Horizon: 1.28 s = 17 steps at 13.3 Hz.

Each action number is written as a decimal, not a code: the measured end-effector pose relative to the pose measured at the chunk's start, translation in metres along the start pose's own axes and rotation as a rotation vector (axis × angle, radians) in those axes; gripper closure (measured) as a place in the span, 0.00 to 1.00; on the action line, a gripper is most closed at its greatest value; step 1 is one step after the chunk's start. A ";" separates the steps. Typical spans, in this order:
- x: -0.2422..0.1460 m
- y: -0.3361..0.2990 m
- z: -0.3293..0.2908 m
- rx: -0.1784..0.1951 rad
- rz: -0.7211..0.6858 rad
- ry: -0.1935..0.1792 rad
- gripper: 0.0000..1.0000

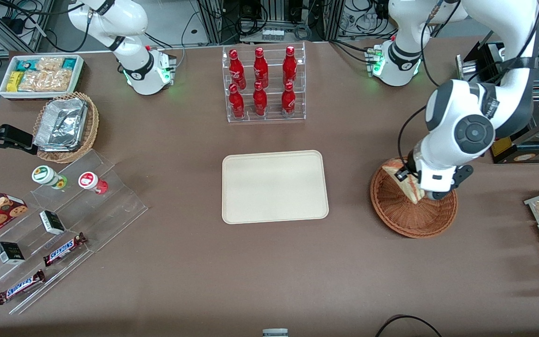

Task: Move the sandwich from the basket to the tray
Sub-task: 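Lift the sandwich and carry it with the left gripper to the beige tray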

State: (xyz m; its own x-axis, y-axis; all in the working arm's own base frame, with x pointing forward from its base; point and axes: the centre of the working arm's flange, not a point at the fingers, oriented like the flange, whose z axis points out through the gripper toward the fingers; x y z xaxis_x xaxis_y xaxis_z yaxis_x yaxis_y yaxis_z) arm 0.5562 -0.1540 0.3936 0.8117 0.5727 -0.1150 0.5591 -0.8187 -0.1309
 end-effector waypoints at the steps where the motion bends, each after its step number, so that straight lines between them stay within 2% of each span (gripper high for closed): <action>1: -0.008 0.009 -0.004 -0.005 0.021 0.006 0.85; 7: -0.078 0.072 -0.008 -0.010 0.181 0.025 0.85; 12: -0.125 0.123 0.004 -0.006 0.344 0.022 0.85; 17: -0.174 0.187 0.017 -0.027 0.487 0.020 0.85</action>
State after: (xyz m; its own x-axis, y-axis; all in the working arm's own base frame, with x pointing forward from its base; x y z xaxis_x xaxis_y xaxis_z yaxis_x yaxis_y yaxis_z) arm 0.5168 -0.4060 0.3726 0.9830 0.1217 -0.1373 0.1170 -0.9923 -0.0413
